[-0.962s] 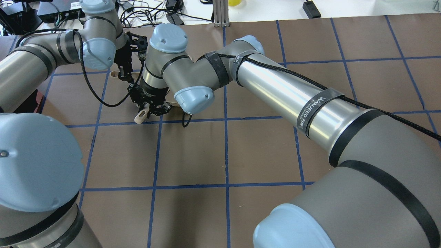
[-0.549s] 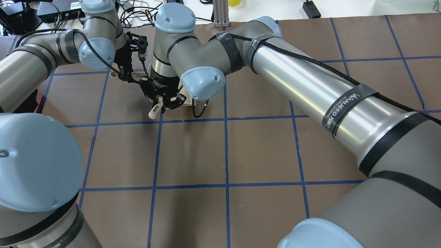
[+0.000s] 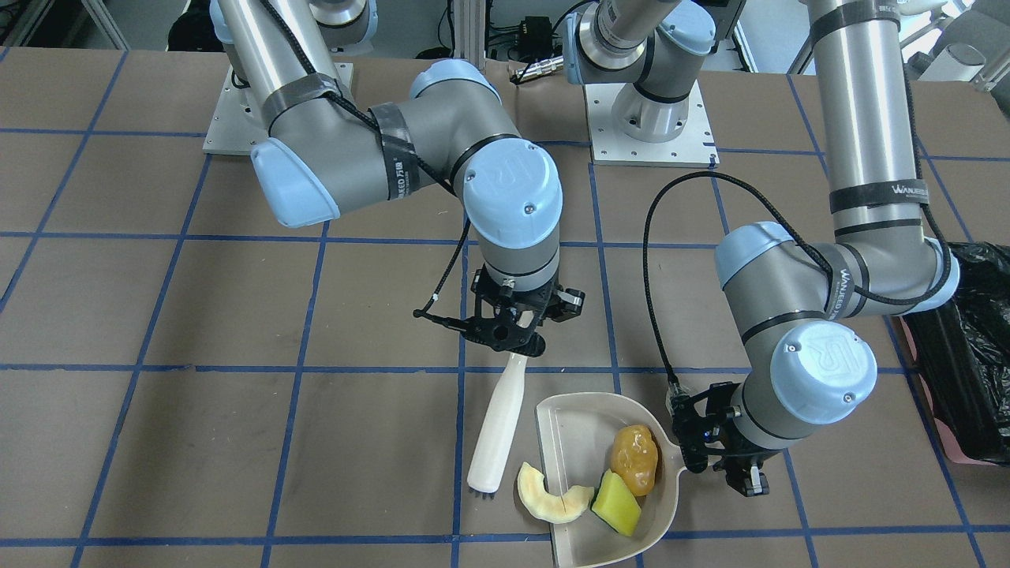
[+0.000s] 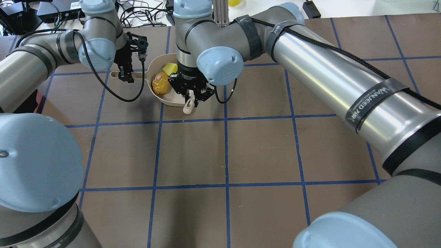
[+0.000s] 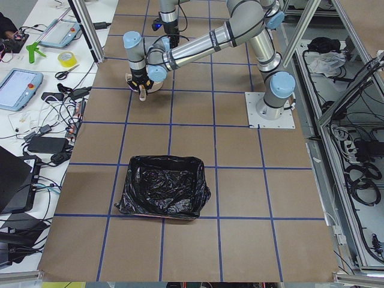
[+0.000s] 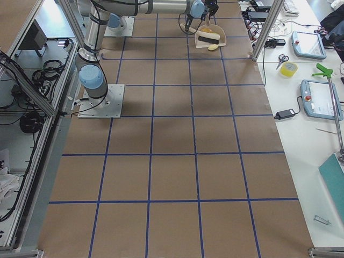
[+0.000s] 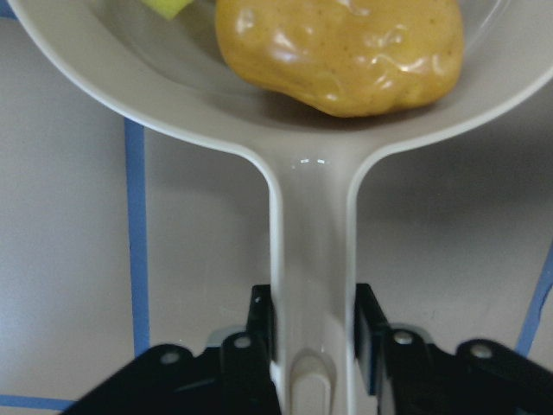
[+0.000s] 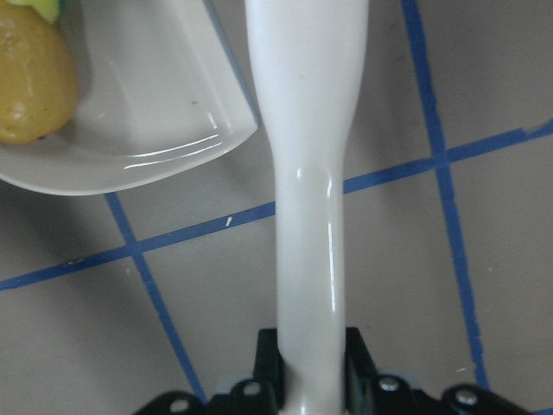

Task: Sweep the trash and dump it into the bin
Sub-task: 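Sweep the potato and yellow sponge into the dustpan with the right gripper's brush, then brush the remaining items farther into the dustpan with the right gripper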

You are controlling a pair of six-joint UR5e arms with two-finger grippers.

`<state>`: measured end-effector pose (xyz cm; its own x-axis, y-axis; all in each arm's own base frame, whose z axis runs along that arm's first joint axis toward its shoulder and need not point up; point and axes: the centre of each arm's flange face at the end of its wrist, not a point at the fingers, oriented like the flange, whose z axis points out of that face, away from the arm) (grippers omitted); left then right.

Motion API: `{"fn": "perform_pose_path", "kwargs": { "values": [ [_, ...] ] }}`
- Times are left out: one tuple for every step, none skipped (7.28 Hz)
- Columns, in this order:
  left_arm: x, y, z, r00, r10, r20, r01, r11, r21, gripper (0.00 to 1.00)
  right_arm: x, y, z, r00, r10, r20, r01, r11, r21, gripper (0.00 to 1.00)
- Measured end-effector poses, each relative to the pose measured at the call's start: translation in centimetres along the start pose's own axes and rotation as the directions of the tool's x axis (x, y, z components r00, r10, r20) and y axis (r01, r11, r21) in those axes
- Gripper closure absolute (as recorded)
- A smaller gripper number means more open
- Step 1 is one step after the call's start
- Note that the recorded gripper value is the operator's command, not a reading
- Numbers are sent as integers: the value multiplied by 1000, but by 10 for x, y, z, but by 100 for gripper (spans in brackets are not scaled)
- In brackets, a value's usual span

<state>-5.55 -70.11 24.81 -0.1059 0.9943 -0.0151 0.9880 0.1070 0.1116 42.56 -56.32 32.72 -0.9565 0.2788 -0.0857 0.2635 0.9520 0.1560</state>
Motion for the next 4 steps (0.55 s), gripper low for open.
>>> {"fn": "perform_pose_path", "kwargs": {
  "values": [
    [0, 0, 0, 1000, 0, 0, 0, 1000, 0, 99, 17, -13, -2, 998, -43, -52, 44, 999, 11, 100],
    [0, 0, 0, 1000, 0, 1, 0, 1000, 0, 99, 30, -22, 3, 991, -93, -98, 95, 995, 16, 100],
    [-1, 0, 0, 1000, 0, 1, 0, 1000, 0, 99, 37, -28, 11, 983, -141, -118, 144, 989, 17, 100],
    [-1, 0, 0, 1000, 0, 2, 0, 1000, 0, 99, 37, -34, 20, 978, -172, -120, 177, 984, 25, 100]
  ]
}}
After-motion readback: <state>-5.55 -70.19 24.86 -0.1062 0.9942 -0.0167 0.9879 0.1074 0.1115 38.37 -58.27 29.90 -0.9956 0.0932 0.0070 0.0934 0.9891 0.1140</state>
